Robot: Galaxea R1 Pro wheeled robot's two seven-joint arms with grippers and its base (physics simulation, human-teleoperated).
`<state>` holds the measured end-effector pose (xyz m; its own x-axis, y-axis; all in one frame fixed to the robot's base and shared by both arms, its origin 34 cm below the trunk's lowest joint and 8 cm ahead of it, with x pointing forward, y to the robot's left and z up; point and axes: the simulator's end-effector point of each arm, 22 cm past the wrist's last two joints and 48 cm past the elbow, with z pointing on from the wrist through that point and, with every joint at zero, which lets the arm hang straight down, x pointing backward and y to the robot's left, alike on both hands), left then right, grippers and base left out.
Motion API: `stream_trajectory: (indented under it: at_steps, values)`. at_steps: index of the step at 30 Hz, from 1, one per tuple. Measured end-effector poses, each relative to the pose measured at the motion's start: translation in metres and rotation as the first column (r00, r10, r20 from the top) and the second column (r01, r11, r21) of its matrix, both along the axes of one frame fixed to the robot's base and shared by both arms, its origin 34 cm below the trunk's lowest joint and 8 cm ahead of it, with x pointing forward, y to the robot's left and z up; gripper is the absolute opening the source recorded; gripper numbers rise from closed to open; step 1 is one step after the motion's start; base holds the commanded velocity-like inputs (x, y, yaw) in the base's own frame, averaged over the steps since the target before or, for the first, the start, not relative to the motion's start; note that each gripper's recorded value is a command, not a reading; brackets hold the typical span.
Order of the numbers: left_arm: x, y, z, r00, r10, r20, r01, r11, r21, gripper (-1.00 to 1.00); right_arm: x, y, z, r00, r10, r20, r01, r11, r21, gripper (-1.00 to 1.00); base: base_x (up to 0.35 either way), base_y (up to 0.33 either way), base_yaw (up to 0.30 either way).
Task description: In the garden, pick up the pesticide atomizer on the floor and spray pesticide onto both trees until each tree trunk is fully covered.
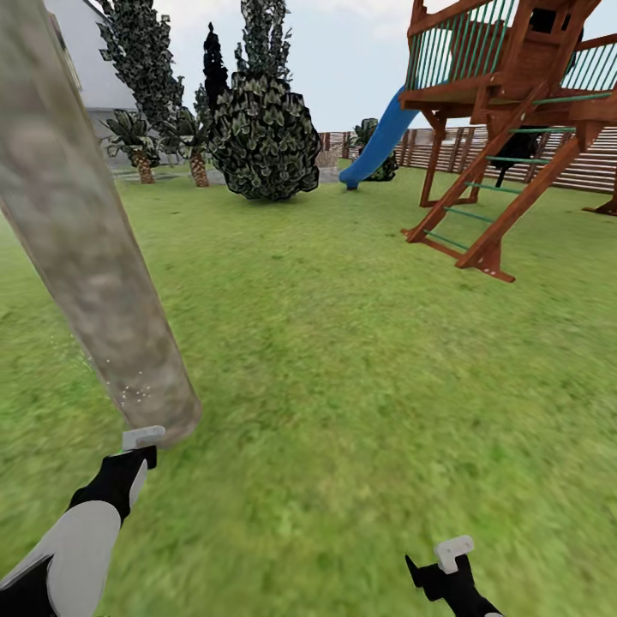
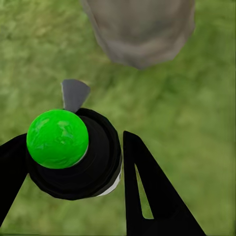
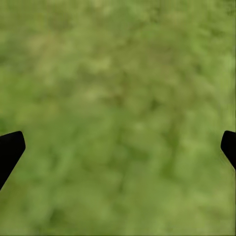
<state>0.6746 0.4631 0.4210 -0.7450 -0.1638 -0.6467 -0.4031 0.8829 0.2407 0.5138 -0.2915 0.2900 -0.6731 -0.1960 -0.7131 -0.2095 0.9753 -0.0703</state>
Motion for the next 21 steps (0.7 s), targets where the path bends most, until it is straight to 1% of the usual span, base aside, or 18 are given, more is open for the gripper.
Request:
stream_trajectory:
  at_steps: [2,4,10,13,18,21]
  values:
    - [0.0000,0.0000,0.0000,1.000,0.000,0.000,0.000,1.000,0.000,-1.00,0.0000,-0.0001,0.0000,1.000,0.000,0.000,0.000,1.000,0.000,1.00,0.167,-0.231,0.275]
    - [0.0000,0.0000,0.0000,1.000,0.000,0.000,0.000,1.000,0.000,-1.00,0.0000,-0.0004,0.0000,1.000,0.000,0.000,0.000,1.000,0.000,1.00,0.153,-0.238,0.148]
    - [0.0001,-0.0001,-0.0001,1.000,0.000,0.000,0.000,1.000,0.000,-1.00,-0.0001,-0.0005,0.0000,1.000,0.000,0.000,0.000,1.000,-0.001,1.00,0.131,-0.249,0.012]
    - [0.0001,0.0002,0.0001,1.000,0.001,0.001,-0.001,1.000,0.000,-1.00,-0.0001,-0.0004,-0.0001,1.000,0.000,0.000,0.000,1.000,0.000,1.00,0.056,-0.266,0.019]
    - [0.0008,0.0023,0.0018,1.000,0.005,0.005,-0.005,1.000,0.003,-1.00,0.0000,0.0000,-0.0003,1.000,0.000,-0.001,0.000,1.000,0.000,1.00,-0.076,-0.264,0.249]
    - [0.0017,0.0027,0.0030,1.000,0.006,0.010,-0.006,1.000,0.002,-1.00,-0.0001,-0.0002,-0.0003,1.000,0.000,-0.001,0.000,1.000,0.000,1.00,-0.090,-0.068,0.278]
